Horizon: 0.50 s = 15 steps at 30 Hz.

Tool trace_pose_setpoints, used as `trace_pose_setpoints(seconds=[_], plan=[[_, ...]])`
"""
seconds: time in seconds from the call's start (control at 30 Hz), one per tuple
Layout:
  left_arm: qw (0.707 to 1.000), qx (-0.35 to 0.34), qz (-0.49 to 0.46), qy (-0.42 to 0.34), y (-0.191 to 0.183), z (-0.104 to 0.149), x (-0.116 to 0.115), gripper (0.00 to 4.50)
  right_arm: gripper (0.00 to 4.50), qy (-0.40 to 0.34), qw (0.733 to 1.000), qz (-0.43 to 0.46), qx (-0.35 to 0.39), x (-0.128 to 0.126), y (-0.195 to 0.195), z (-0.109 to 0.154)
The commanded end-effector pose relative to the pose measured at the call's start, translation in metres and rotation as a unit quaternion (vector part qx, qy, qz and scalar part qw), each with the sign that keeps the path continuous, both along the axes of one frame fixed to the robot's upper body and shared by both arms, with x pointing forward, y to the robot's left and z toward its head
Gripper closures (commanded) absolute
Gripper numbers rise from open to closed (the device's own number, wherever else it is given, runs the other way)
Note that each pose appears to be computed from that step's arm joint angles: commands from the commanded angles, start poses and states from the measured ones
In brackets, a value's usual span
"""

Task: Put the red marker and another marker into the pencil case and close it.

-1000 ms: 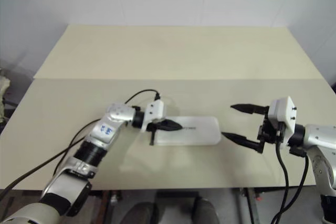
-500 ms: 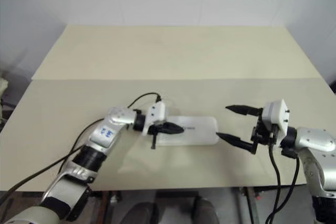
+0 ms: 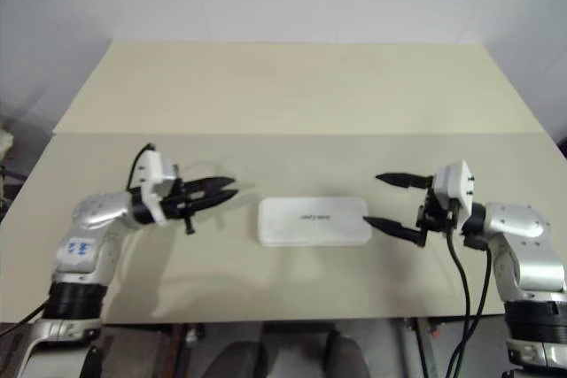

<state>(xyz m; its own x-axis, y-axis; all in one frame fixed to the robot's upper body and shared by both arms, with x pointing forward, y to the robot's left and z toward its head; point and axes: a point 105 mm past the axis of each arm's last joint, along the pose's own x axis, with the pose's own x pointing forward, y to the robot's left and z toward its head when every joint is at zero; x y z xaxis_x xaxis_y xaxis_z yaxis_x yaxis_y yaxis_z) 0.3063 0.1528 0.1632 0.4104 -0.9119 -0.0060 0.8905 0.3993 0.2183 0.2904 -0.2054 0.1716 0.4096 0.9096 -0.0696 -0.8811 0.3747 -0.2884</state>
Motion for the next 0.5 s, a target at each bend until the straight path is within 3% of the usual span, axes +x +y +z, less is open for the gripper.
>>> trace_pose_setpoints(seconds=[0.03,0.13,0.17,0.2,0.27,0.5], plan=[[0.999,-0.015,-0.021,-0.034,0.003,0.019,-0.015,2.19,0.0,-0.023,1.0,0.007,-0.011,0.002,-0.005,0.007],[0.999,-0.017,-0.02,-0.031,0.005,0.018,-0.022,1.15,0.0,-0.027,1.0,0.007,-0.014,0.006,-0.009,0.008],[0.999,-0.017,-0.019,-0.033,0.005,0.018,-0.024,1.15,0.0,-0.026,1.0,0.006,-0.016,0.008,-0.01,0.008],[0.999,-0.02,-0.026,-0.025,0.004,0.018,-0.026,0.6,0.0,-0.026,1.0,0.004,-0.018,0.009,-0.012,0.007],[0.999,-0.01,-0.046,-0.005,0.0,0.014,-0.032,0.09,0.0,-0.026,0.999,0.0,-0.021,0.01,-0.017,0.006],[0.999,-0.011,-0.022,-0.04,-0.008,0.022,-0.024,0.04,0.0,-0.038,0.998,-0.032,-0.035,0.019,-0.038,0.012]])
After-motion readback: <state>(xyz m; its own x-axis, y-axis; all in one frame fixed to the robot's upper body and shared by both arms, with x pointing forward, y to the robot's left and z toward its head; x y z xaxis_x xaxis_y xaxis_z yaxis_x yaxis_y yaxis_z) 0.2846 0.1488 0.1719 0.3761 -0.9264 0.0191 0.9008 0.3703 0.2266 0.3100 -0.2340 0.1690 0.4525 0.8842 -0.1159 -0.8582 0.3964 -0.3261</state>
